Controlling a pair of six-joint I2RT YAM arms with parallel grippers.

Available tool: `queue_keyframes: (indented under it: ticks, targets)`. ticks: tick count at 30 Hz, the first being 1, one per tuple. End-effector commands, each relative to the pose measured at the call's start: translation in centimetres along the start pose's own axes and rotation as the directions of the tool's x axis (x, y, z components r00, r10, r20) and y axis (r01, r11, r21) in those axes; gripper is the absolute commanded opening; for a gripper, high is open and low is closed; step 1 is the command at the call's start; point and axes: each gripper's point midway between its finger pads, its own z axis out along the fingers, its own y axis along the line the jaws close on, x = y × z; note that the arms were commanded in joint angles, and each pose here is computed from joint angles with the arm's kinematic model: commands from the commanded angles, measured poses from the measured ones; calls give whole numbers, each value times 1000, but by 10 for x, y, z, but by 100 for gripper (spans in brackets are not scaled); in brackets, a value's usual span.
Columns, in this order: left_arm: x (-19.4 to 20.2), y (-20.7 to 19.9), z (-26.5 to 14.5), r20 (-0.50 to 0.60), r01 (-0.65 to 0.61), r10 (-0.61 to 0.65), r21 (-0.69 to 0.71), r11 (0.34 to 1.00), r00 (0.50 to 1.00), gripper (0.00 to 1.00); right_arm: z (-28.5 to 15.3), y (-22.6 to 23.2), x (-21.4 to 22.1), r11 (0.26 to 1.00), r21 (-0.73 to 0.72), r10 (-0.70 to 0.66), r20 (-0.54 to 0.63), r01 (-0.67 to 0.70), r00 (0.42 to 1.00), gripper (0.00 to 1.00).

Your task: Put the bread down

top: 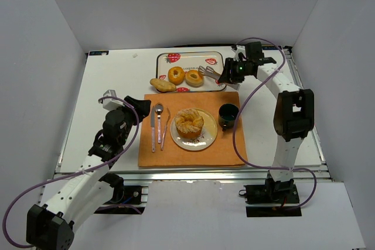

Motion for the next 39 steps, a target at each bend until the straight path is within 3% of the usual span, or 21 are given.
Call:
queue_keyframes:
  ticks: [1,16,22,29,35,39]
  targets:
    - [-4,-4,-1,15,5,-6,16,1000,1000,75,5,6,-2,999,-28,-31,-8,31,999,50]
    - [-2,-2,2,10,2,-2,11,1000,1000,75,13,11,1,998,-58,-17,-48,15,999,47]
    - [-3,-3,1,13,3,-3,14,1000,1000,75,14,19,3,994,-110,0,-59,-7,998,30]
    - [-6,-4,-1,21,3,-3,13,1000,1000,75,-3,29,-4,983,-183,18,-33,-24,999,1]
    - [-6,-4,-2,23,5,-6,18,1000,1000,75,-42,43,-29,968,-248,-14,69,31,998,0]
    - [-8,-6,-2,30,8,-8,23,1000,1000,75,-66,62,-19,946,-308,-79,89,103,993,0]
